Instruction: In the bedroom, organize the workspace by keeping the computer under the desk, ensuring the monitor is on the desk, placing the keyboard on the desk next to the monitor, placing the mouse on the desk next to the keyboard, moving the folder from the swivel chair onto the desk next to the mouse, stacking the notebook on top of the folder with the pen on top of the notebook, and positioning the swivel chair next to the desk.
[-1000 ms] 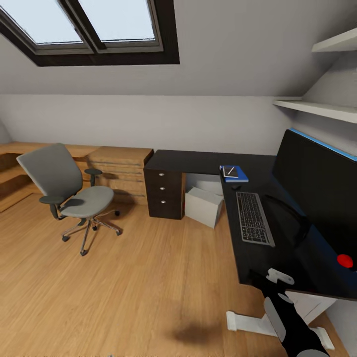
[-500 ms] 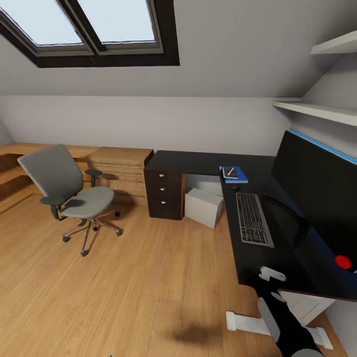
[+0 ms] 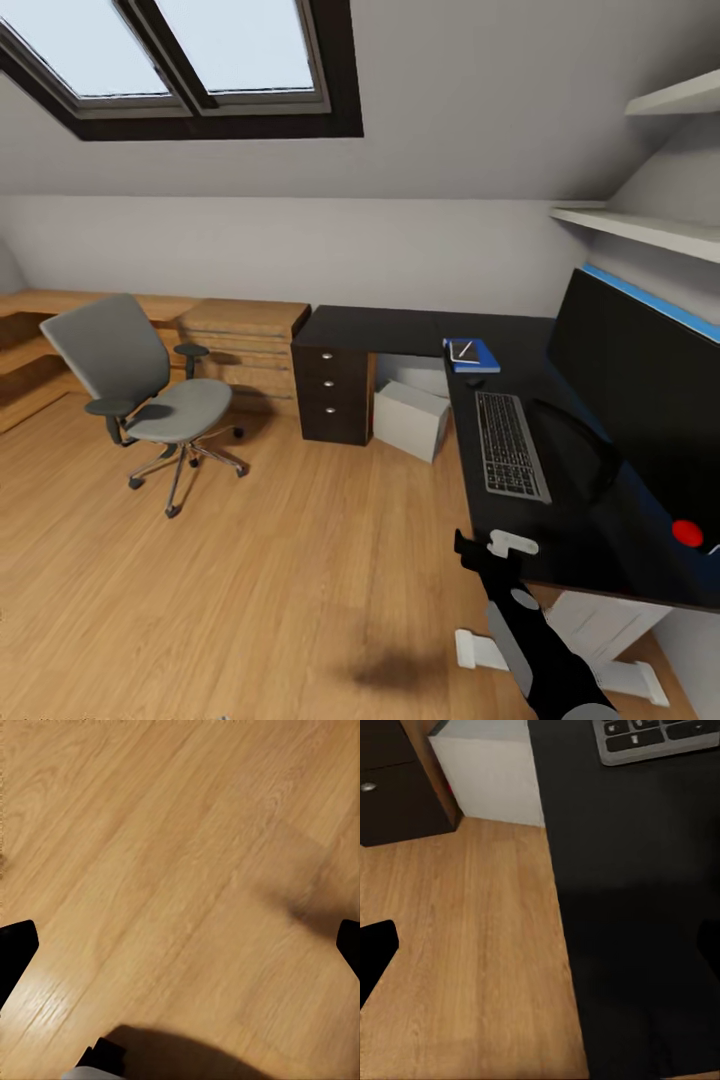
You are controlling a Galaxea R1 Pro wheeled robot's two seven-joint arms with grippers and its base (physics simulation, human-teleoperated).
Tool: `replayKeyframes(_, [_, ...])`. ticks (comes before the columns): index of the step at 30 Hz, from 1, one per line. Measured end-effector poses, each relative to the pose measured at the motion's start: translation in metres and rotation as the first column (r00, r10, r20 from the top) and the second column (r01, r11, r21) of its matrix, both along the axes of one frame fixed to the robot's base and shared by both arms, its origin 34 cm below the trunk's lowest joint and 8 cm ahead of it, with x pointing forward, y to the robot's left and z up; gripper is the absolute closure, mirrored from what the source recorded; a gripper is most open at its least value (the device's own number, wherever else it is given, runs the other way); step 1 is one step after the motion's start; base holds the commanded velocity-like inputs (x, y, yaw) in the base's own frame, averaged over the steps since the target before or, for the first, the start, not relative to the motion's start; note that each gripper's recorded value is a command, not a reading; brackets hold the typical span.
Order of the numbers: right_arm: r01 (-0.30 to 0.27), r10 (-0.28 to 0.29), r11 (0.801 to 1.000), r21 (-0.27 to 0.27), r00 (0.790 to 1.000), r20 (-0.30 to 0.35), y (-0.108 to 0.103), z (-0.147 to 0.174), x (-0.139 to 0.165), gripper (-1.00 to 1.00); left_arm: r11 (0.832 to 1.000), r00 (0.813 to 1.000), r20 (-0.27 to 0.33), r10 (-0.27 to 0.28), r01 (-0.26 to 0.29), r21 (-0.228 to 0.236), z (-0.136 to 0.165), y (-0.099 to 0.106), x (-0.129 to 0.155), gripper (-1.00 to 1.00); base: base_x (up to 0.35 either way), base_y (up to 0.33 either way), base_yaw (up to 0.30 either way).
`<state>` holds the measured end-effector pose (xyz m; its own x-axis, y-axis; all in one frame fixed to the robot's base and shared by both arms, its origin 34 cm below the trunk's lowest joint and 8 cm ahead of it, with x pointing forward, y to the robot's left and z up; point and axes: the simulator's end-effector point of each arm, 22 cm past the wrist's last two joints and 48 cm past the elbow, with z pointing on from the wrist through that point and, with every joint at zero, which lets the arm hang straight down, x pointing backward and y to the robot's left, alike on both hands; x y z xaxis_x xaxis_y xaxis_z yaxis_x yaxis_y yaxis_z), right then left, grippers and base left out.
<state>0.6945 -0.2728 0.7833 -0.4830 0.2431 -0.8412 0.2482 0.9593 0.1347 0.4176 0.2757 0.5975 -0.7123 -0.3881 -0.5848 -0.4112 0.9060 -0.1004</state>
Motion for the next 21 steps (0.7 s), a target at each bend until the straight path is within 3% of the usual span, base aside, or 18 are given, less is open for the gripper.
replayKeyframes(6, [-0.015, 0.014, 1.000, 0.027, 1.000, 0.006, 0.024, 0.000, 0.000, -1.00, 1.000, 1.000, 0.000, 0.000, 0.000, 0.000, 0.000, 0.000, 0.000, -1.00, 0.000, 0.000, 0.164])
replayKeyframes(12, [-0.019, 0.019, 0.999, 0.035, 1.000, -0.008, 0.032, -0.008, -0.005, -1.00, 1.000, 1.000, 0.000, 0.001, -0.001, 0.000, 0.000, 0.000, 0.000, -1.00, 0.000, 0.000, 0.138])
replayKeyframes(21, [-0.045, 0.045, 0.999, 0.022, 0.999, 0.006, 0.044, -0.016, -0.011, -1.00, 1.000, 1.000, 0.001, 0.002, -0.002, 0.001, 0.000, 0.000, 0.000, -1.00, 0.000, 0.000, 0.029])
